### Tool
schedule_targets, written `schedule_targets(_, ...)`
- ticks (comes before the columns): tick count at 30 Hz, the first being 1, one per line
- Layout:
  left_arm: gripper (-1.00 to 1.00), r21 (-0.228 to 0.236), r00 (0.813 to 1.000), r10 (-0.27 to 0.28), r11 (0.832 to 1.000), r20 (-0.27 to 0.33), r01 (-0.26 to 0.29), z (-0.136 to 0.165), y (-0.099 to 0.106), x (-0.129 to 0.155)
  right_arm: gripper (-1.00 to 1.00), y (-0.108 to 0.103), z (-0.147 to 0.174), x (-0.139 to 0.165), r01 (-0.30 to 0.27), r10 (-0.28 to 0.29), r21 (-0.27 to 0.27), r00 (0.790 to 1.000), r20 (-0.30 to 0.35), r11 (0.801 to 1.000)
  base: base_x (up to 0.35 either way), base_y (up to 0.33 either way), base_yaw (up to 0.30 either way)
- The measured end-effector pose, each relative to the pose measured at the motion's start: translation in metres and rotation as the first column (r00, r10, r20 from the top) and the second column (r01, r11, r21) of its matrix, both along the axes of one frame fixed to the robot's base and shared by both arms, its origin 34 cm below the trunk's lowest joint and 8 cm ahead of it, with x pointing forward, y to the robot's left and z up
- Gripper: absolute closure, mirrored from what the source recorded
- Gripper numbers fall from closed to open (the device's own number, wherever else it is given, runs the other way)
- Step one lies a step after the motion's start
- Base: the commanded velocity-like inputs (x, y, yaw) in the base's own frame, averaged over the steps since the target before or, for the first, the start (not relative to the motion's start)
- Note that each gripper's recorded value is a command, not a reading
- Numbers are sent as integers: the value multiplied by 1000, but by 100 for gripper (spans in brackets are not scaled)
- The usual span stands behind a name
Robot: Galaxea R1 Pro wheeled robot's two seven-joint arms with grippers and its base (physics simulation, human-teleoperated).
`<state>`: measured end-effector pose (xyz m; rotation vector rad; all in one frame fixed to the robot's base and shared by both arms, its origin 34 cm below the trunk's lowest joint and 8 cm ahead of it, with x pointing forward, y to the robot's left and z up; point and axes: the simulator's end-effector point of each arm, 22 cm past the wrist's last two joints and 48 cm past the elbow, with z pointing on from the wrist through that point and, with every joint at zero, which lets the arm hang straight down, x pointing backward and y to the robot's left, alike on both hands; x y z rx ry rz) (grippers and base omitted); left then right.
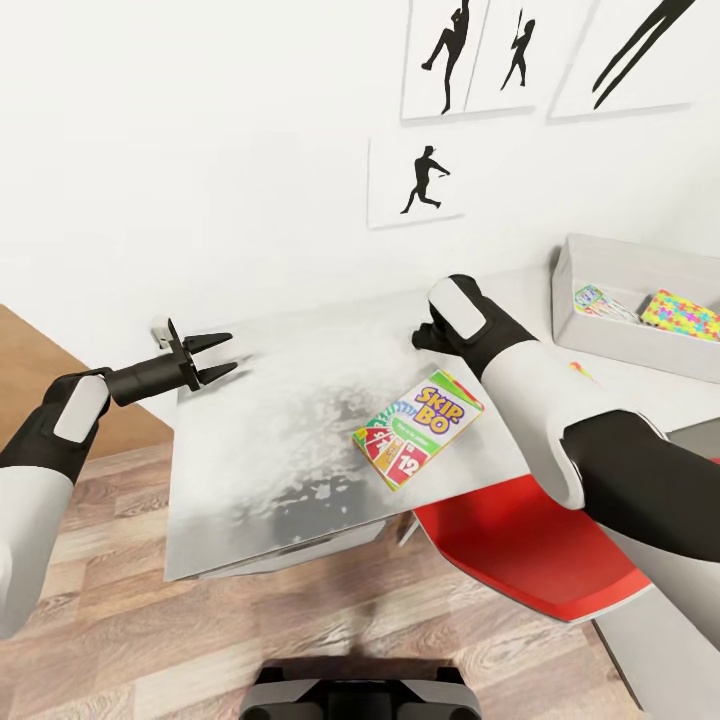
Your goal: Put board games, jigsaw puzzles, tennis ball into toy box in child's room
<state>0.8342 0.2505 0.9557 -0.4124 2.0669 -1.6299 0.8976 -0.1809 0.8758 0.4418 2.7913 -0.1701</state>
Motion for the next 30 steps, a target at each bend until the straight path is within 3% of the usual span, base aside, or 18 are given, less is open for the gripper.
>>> schedule_targets(9, -100, 0, 1000, 1, 1000, 0, -1, 0, 0, 0, -100, -17, -11, -9, 21, -22, -15, 999, -36, 1000, 0, 0, 0)
schedule_targets(30, -100, 1, 1000, 2, 1000, -1, -2, 0, 1, 0, -100, -9, -14, -10, 11, -11, 7, 999, -41, 1000, 0, 0, 0)
